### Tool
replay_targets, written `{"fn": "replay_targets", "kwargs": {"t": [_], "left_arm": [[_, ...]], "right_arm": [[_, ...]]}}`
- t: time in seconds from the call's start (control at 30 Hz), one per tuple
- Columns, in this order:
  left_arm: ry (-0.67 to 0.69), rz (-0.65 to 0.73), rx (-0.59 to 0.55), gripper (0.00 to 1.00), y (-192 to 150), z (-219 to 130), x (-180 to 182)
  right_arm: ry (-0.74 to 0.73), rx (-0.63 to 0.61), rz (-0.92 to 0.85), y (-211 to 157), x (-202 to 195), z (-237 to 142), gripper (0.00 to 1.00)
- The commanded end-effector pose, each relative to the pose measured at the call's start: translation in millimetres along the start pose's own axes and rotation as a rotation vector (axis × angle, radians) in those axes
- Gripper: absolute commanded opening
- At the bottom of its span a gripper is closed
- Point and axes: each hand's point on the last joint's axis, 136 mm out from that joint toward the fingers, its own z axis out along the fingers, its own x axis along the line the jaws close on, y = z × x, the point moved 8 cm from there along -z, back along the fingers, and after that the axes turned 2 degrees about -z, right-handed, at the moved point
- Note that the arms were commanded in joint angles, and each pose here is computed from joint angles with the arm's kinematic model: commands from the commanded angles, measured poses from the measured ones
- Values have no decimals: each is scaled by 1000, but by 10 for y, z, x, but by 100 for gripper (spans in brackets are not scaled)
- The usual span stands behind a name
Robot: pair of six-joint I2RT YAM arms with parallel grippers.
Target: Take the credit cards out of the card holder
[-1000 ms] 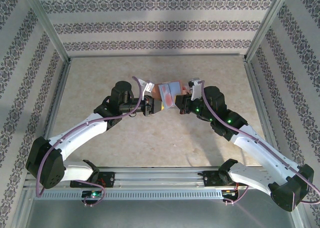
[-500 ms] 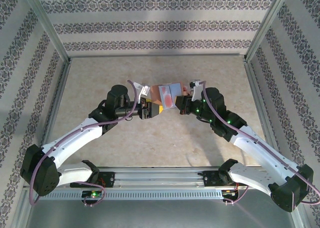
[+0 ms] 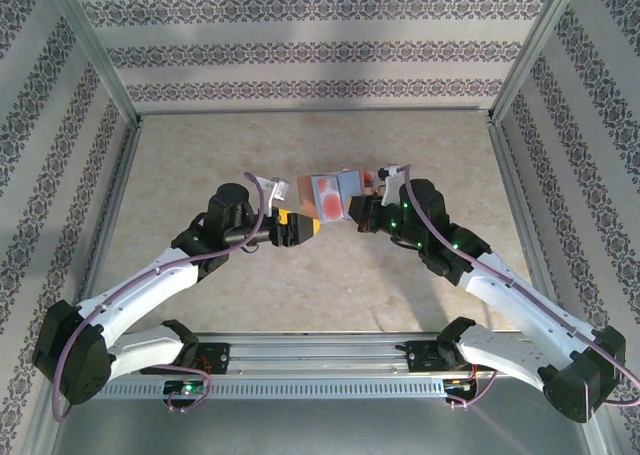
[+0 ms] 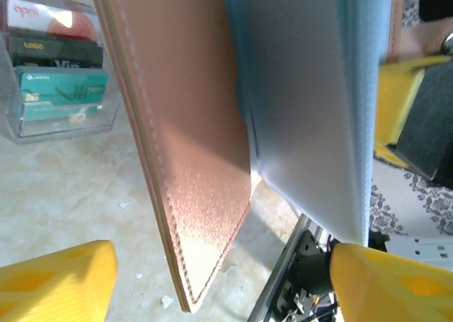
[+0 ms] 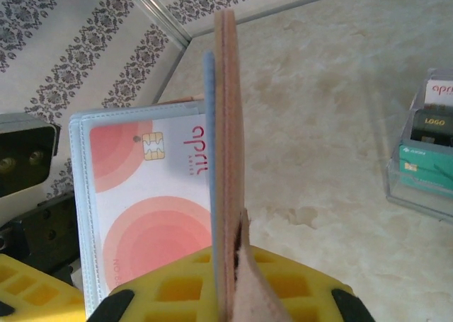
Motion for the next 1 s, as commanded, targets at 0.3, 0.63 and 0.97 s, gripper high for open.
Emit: {"fn": "replay_targets", "kwargs": {"t": [0.3, 0.63, 0.97], "left_arm": [[371, -11, -239, 99, -10, -682, 177], [471, 14, -278, 99, -1, -814, 207], [474, 13, -255, 99, -5, -704, 284]], "right_arm": [[47, -6, 64, -143, 146, 15, 0], [6, 65, 187, -457, 157, 295, 0], [-63, 204, 265, -860, 16, 729, 0]]}}
